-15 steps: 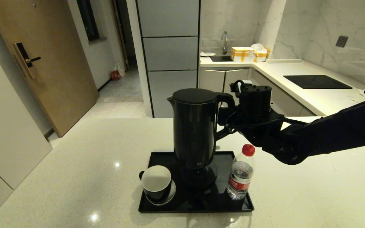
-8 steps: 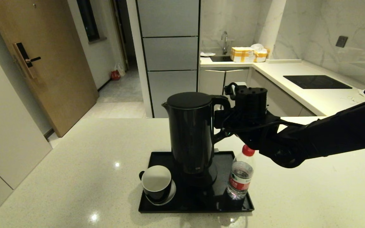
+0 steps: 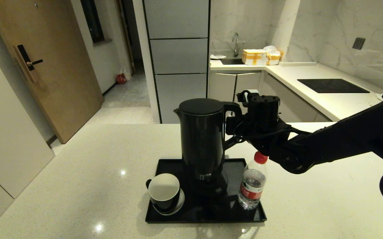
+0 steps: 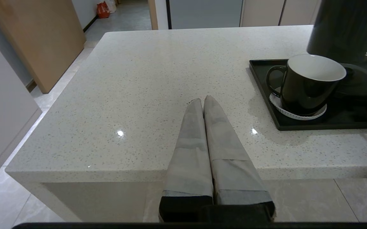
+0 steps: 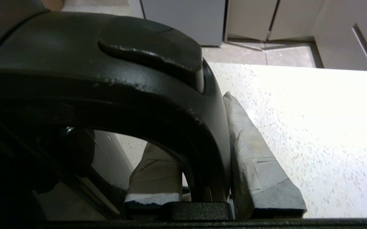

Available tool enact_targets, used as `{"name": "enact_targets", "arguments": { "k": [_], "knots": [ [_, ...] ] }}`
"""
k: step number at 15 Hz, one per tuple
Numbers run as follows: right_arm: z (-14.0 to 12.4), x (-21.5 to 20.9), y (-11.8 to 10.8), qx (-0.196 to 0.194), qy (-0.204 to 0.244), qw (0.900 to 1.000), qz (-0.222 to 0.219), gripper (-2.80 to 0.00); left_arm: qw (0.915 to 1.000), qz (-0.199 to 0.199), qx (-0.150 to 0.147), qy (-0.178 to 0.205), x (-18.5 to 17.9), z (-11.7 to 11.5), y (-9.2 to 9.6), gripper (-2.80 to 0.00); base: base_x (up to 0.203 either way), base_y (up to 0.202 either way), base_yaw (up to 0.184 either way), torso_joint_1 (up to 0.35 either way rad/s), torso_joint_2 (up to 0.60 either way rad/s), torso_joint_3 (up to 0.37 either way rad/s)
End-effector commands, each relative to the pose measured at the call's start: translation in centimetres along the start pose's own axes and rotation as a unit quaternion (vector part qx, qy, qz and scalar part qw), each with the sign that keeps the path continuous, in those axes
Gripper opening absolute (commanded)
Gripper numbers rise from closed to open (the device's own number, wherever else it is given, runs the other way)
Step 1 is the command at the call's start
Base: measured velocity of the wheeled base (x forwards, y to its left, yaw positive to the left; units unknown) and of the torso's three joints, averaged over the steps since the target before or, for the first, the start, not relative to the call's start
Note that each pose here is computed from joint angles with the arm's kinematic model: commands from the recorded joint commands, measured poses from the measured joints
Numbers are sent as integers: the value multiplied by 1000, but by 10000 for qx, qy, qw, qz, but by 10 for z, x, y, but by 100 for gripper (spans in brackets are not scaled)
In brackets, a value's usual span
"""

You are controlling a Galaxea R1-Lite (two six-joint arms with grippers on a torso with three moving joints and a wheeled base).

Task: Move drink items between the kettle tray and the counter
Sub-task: Return the kettle to its original position

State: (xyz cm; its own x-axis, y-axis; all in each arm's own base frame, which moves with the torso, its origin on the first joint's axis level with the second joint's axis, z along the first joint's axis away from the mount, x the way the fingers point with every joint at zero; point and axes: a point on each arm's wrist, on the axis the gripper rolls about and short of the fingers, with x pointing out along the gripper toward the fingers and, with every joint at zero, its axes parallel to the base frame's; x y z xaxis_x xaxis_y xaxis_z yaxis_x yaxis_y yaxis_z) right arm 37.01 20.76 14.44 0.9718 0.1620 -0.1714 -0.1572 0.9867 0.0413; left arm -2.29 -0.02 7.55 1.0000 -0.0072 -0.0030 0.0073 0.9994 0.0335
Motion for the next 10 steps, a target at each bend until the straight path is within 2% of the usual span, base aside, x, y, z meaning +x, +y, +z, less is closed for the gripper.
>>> {"name": "enact_targets", "arguments": {
  "k": [1, 10],
  "knots": [
    [0, 5, -9, 62, -73, 10000, -17, -280, 10000, 2, 1, -3, 0, 0, 0, -280, 0, 0, 0, 0, 0, 0],
    [-16, 15, -16, 118, -96, 9989, 436, -280, 10000, -2, 1, -7, 0, 0, 0, -280, 0, 0, 0, 0, 0, 0]
  ]
}}
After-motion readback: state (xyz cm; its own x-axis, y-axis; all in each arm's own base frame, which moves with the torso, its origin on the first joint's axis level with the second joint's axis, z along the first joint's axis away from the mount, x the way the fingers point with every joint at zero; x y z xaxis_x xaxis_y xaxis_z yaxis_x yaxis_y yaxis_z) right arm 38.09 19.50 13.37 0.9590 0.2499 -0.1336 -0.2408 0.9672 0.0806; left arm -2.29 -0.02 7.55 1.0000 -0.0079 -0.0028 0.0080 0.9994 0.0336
